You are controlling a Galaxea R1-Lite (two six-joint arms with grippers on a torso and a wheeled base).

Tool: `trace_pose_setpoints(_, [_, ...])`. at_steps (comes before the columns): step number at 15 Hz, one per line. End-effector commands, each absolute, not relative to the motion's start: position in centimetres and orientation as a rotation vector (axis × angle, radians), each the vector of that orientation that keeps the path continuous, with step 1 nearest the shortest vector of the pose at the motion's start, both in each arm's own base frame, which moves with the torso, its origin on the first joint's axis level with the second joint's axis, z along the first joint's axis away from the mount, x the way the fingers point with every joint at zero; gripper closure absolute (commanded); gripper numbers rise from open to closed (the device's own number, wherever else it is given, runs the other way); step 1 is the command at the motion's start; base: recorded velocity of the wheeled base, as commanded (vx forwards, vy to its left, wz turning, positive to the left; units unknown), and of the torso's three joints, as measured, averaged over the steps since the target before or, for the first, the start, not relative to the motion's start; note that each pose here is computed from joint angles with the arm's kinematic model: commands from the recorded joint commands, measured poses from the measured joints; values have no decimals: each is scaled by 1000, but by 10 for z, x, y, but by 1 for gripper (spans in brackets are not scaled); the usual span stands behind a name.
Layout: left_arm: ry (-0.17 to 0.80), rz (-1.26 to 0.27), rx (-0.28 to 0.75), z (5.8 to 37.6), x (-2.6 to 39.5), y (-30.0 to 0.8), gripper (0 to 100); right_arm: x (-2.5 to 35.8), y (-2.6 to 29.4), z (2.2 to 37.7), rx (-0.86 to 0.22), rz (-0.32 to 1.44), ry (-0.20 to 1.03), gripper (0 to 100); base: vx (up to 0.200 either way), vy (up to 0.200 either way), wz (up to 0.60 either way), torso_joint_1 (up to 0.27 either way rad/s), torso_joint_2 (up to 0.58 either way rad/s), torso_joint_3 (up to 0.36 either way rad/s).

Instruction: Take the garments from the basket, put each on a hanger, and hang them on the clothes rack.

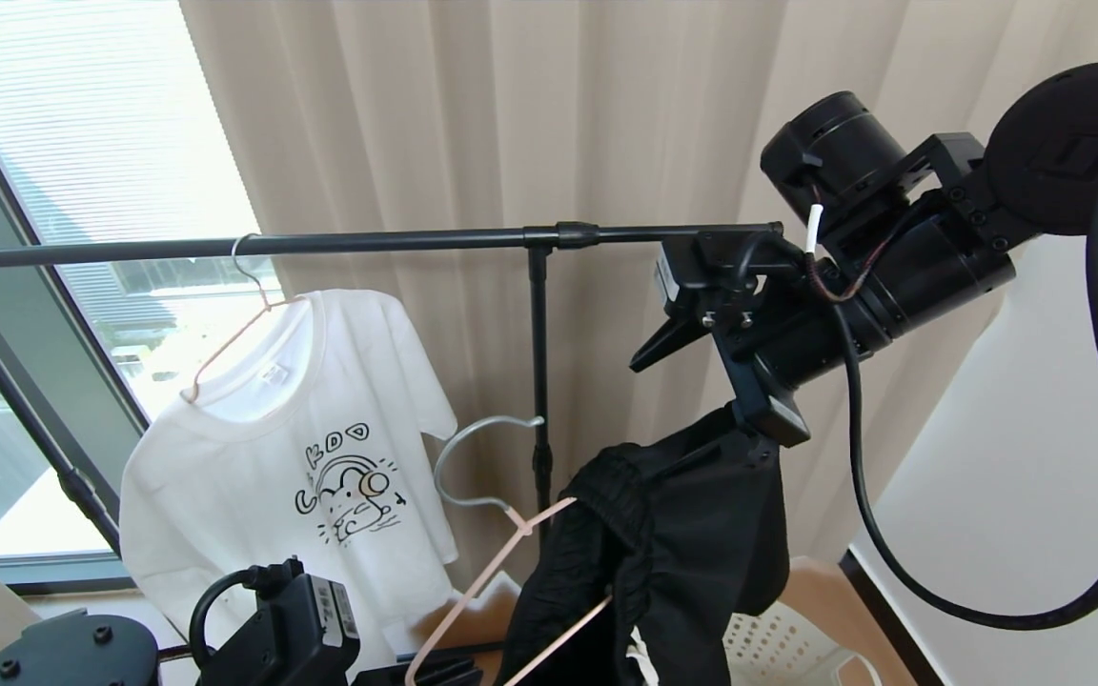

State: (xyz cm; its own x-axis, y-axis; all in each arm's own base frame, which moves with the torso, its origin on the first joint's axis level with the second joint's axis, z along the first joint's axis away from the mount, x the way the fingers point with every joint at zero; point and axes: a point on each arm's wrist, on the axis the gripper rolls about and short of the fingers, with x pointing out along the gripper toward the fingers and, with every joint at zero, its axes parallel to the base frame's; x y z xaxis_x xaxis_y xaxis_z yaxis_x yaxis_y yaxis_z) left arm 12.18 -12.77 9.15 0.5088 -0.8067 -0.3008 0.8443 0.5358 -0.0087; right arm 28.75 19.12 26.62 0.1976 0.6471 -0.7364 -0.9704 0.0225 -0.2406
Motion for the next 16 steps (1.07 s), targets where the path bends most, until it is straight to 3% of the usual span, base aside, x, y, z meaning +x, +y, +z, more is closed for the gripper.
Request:
trace_pose_setpoints(1, [282, -1001, 145, 92, 121, -128, 100, 289, 197, 261, -832, 1345, 502, 0, 0, 0, 0, 0, 0, 0])
trace_pose_setpoints(16, [290, -998, 147, 90, 123, -128, 100, 262, 207, 247, -856, 1437, 572, 0, 0, 0, 0, 0, 0, 0])
